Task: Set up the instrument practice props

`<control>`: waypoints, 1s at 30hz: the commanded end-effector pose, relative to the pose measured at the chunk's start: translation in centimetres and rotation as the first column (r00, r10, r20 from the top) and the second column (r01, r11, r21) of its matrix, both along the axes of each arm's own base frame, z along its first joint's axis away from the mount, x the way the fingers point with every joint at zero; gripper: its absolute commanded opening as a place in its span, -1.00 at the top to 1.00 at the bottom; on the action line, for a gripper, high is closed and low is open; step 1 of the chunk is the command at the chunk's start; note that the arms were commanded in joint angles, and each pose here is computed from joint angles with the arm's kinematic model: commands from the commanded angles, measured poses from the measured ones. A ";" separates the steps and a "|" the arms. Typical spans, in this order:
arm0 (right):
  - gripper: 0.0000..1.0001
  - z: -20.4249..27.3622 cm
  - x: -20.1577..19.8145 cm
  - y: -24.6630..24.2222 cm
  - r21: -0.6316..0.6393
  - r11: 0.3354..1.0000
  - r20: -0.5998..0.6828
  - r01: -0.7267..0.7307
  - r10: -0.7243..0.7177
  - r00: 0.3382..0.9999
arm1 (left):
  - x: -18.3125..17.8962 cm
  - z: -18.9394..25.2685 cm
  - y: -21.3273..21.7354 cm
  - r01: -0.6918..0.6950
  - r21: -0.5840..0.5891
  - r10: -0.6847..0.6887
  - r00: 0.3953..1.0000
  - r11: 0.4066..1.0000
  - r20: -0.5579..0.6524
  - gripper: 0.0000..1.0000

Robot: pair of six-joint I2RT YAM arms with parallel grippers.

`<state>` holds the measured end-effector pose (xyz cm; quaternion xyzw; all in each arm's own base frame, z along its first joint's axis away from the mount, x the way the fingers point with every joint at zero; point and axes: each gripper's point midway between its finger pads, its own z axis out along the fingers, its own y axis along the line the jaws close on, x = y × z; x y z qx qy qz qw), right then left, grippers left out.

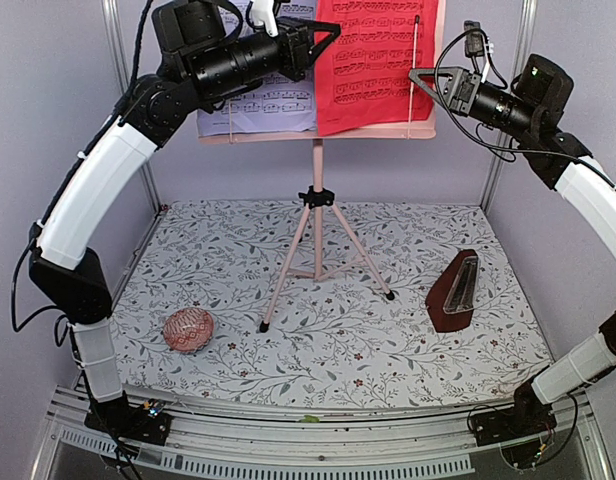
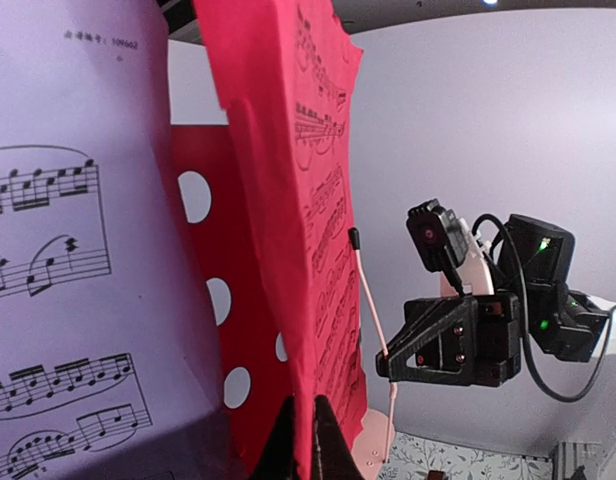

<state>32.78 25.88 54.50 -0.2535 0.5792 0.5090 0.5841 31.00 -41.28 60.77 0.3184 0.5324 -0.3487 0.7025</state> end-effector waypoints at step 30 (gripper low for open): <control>1.00 -0.4 -1.1 0.5 -0.024 0.999 0.004 -0.030 0.030 1.000 | 0.8 -0.4 -1.7 -0.022 -0.011 0.022 0.999 1.000 0.029 0.72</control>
